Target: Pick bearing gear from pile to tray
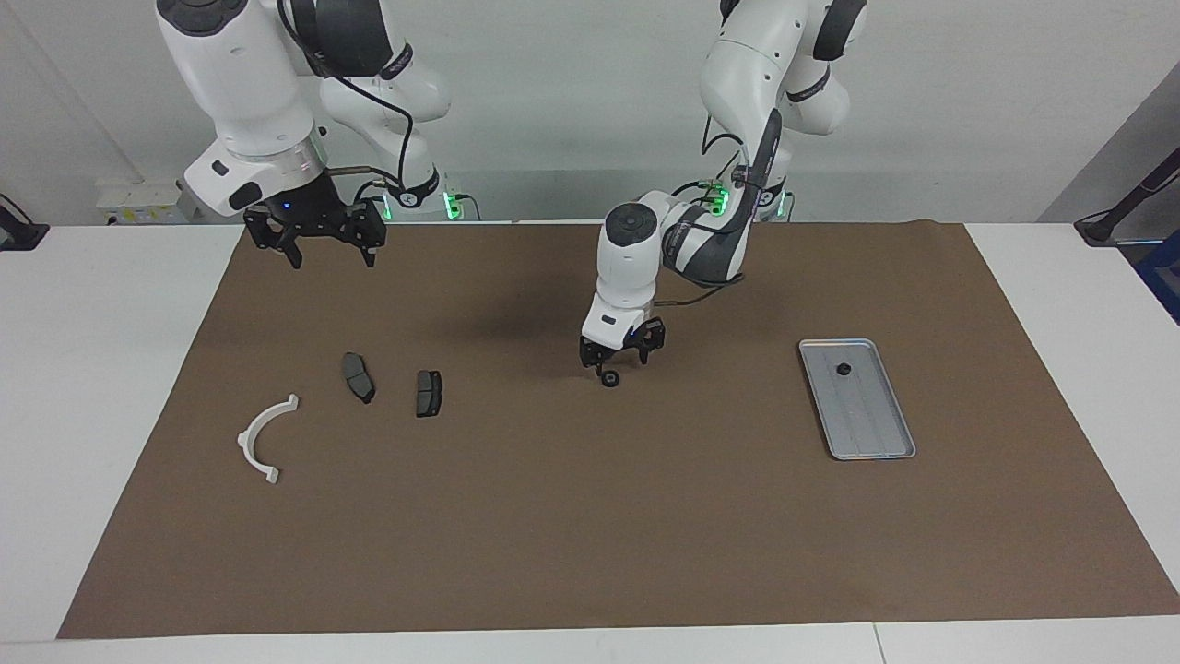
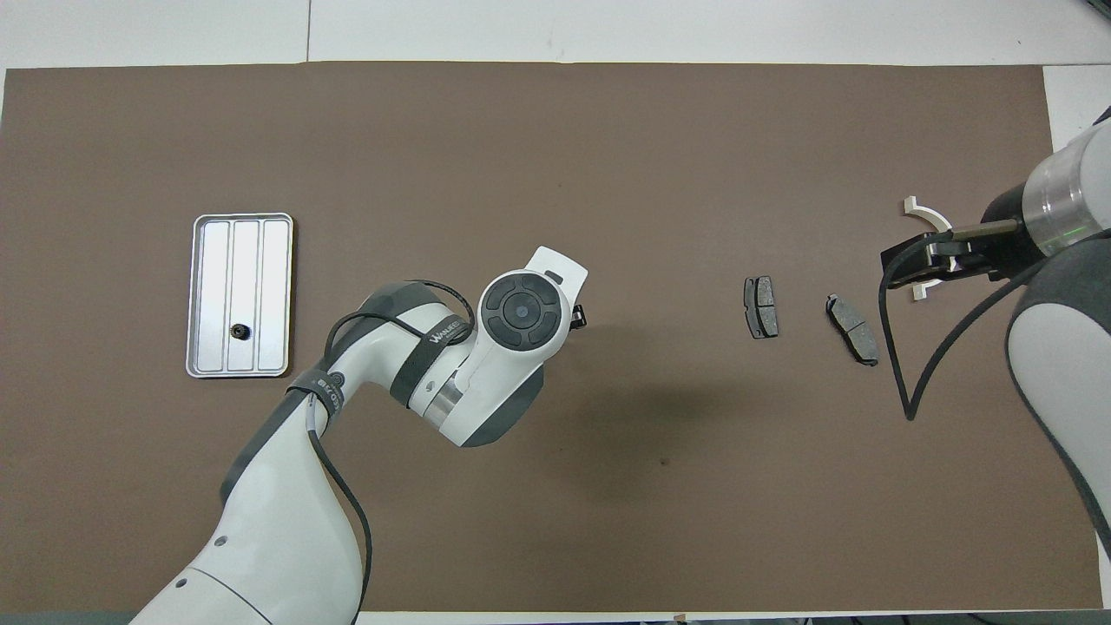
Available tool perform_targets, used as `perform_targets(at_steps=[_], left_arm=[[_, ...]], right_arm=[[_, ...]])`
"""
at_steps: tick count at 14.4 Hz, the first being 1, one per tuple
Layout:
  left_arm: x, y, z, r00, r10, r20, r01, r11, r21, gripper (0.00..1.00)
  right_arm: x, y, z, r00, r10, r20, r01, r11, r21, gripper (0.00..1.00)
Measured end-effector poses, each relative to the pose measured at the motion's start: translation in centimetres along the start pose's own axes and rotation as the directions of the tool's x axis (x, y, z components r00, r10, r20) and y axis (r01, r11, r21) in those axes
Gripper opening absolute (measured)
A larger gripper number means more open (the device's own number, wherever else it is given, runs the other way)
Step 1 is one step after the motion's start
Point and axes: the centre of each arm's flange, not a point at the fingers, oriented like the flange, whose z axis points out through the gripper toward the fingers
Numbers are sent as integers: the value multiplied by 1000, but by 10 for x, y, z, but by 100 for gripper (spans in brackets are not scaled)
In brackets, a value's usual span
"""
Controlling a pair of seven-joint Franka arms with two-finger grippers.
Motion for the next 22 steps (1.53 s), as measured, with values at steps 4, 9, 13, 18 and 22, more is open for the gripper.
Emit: perform_targets(at_steps=[4, 9, 13, 18, 22], left_arm=[[3, 6, 6, 1000, 1, -8, -1, 1000, 6, 91], [9, 3, 4, 999, 9, -30, -9, 1000, 17, 71], [12, 5, -1, 999, 8, -38, -7, 1000, 9, 35], [48, -12, -25, 998, -2, -60, 5, 999, 52, 35], [117, -90, -108, 998, 65, -25, -63, 996, 59, 35]], right_arm=[[0, 8, 0, 1000, 15, 0, -15, 1000, 0, 100], [0, 8, 1, 1000, 14, 2, -14, 1000, 0, 100], [0, 8, 1, 1000, 14, 2, -14, 1000, 0, 100], [-1, 3, 0, 1000, 13, 2, -13, 999, 40, 100], [-2, 3, -2, 1000, 13, -1, -13, 999, 47, 100]])
